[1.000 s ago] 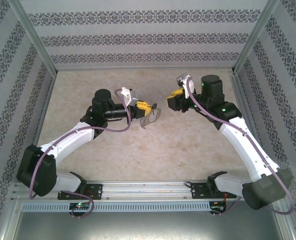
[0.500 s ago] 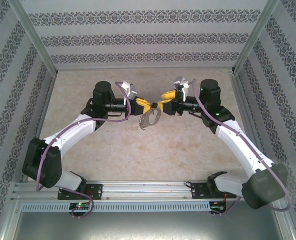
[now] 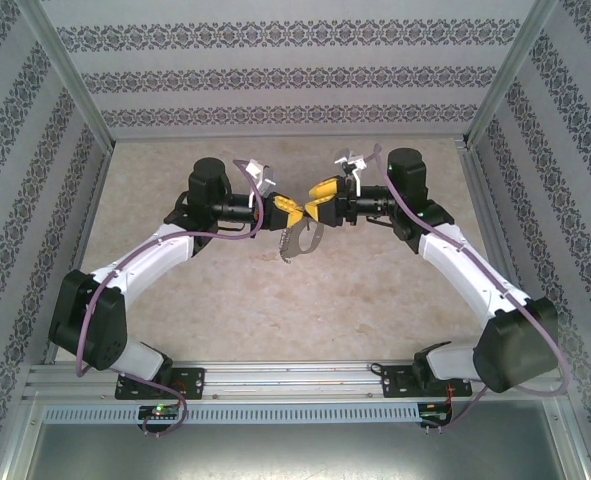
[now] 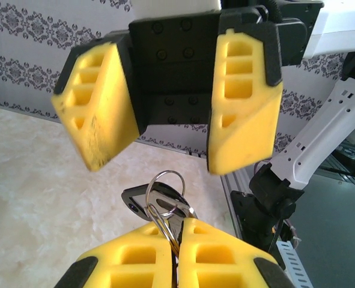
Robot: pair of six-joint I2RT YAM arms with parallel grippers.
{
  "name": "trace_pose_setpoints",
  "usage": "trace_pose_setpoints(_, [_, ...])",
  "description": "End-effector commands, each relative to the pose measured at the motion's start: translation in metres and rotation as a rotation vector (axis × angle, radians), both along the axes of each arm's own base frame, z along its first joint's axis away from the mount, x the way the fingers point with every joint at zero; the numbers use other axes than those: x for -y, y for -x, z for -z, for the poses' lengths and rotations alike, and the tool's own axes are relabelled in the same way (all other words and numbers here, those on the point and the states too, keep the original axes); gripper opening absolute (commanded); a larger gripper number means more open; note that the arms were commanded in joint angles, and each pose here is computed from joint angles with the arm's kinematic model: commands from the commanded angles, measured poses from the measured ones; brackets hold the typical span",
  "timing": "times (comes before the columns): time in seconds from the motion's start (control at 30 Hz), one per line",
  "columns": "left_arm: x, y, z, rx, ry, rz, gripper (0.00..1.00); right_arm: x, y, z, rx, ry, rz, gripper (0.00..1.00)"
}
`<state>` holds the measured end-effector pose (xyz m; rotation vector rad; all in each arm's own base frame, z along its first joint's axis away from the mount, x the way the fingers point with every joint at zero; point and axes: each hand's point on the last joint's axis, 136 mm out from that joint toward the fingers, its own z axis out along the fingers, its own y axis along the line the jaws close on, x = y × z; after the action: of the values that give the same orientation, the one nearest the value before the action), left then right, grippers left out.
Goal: Put the keys on the keyring
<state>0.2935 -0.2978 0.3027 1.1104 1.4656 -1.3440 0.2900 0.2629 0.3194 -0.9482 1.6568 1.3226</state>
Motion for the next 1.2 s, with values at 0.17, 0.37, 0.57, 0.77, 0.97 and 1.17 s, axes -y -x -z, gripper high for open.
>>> trace_pose_setpoints(0.17, [-0.001,0.001,-0.01,-0.005,0.015,0.044,0.0,-0.013,0.011,-0.004,0.004,-0.027,-0.126,0.44])
trace_pose_setpoints(0.37, [0.0,0.001,-0.011,-0.006,0.017,0.054,0.0,-0.016,0.017,0.002,-0.029,-0.034,-0.191,0.15])
trace_pose_setpoints(0.57, [0.0,0.001,-0.011,-0.005,0.016,0.055,0.0,-0.016,0.026,0.007,-0.046,-0.033,-0.244,0.0])
trace_pose_setpoints(0.77, [0.0,0.002,-0.012,-0.004,0.014,0.06,0.0,-0.012,0.026,0.009,-0.06,-0.025,-0.235,0.26])
trace_pose_setpoints(0.97, [0.0,0.001,-0.013,0.001,0.014,0.059,0.0,-0.013,0.027,0.011,-0.069,-0.029,-0.254,0.0])
trace_pose_setpoints(1.17, [0.0,-0.002,-0.014,0.005,0.014,0.038,0.0,-0.012,0.019,0.015,-0.048,-0.011,-0.198,0.0])
